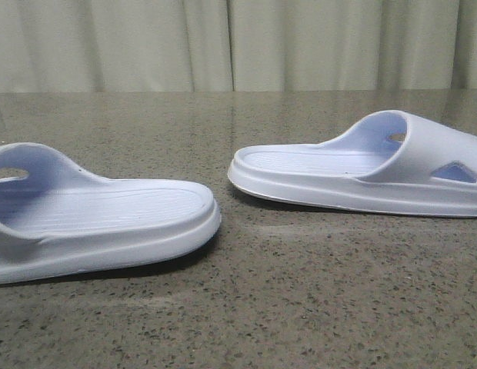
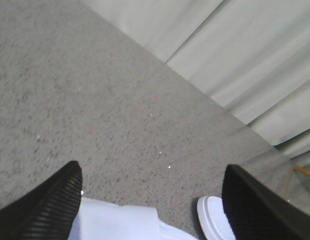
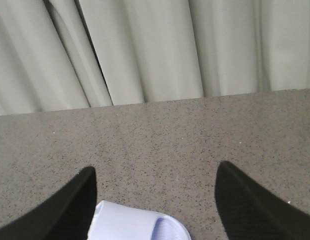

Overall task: Insert blue slippers together front up
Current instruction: 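Lower the left gripper onto the slipper's sole edge and close it, then lift the slipper with the left gripper and raise it above the table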

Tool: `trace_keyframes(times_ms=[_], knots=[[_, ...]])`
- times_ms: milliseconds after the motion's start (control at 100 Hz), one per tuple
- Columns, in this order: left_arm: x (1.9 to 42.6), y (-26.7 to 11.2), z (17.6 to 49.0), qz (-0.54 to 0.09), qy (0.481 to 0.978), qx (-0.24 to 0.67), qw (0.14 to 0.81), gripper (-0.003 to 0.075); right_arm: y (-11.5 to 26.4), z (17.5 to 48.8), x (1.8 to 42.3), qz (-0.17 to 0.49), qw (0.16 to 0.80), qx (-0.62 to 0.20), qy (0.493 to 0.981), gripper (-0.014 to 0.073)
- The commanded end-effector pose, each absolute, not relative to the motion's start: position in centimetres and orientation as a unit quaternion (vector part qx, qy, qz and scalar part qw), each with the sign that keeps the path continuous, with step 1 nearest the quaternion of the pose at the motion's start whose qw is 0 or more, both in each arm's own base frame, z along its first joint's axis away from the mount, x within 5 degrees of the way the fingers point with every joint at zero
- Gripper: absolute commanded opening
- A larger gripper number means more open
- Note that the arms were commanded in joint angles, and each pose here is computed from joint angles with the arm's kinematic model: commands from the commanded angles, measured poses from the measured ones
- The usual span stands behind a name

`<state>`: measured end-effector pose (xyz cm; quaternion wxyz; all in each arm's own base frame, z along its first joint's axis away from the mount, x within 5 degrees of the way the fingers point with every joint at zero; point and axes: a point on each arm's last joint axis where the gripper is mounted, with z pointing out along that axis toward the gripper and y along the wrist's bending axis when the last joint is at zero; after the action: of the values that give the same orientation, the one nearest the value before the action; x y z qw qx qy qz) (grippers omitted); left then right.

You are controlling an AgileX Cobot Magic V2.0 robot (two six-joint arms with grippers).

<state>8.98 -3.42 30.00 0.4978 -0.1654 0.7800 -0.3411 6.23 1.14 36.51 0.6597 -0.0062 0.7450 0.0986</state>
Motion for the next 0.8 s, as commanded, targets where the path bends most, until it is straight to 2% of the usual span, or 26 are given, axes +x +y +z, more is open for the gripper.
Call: trace_keyframes(times_ms=[0,520,790], knots=[[9.5,-3.1,29.8,-0.360,0.759,-0.214,0.498,0.0519,1.1,38.3,6.3,0.100,0.698,-0.002,0.709,0.0435],[9.6,-2.8,25.4,-0.354,0.770,-0.275,0.454,0.0519,1.1,38.3,6.3,0.100,0.698,-0.002,0.709,0.0435],[9.5,-2.9,25.2,-0.353,0.777,-0.272,0.445,0.0518,1.1,38.3,6.3,0.100,0.698,-0.002,0.709,0.0435]])
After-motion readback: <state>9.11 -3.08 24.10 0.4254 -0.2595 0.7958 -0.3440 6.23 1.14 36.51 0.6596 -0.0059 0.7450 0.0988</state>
